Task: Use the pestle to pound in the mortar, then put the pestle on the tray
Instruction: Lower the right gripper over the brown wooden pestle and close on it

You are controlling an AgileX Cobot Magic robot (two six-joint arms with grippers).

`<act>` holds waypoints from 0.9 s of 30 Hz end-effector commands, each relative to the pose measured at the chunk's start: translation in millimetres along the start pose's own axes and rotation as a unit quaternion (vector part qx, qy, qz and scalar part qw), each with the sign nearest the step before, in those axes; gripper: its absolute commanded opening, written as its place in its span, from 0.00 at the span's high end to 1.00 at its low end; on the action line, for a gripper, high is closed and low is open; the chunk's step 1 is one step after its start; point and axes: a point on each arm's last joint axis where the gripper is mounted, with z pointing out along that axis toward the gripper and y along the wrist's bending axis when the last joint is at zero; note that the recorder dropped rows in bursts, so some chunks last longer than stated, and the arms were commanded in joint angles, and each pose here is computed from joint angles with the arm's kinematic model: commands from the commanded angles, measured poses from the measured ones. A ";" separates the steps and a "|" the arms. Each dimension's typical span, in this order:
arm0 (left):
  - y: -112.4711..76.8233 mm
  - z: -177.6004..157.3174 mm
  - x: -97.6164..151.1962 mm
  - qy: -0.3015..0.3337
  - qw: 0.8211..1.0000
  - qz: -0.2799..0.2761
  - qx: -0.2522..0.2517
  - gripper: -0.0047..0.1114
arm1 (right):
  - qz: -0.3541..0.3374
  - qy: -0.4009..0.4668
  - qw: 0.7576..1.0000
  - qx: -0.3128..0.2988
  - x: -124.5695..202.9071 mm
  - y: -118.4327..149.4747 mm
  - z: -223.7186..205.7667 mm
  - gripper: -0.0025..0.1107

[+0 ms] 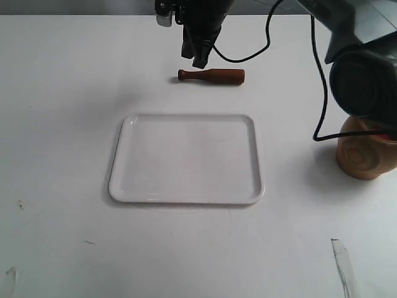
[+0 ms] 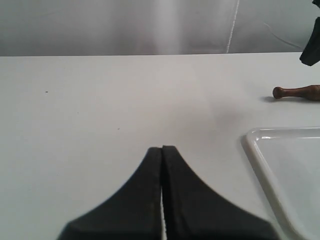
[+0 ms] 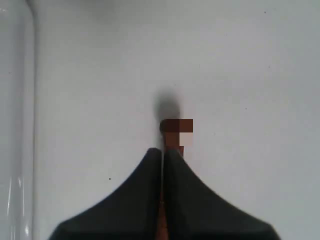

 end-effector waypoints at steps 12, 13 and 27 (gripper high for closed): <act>-0.6 0.0 -0.4 -0.004 1.000 -0.006 0.004 0.96 | -0.005 0.023 1.000 -0.014 11.6 0.8 28.3 0.52; -0.6 0.0 -0.4 -0.004 1.000 -0.006 0.004 0.96 | -0.005 0.022 1.000 -0.012 11.4 0.5 28.3 0.52; -0.6 0.0 -0.4 -0.004 1.000 -0.006 0.004 0.96 | 0.119 0.082 0.989 0.021 68.5 -26.0 9.4 0.55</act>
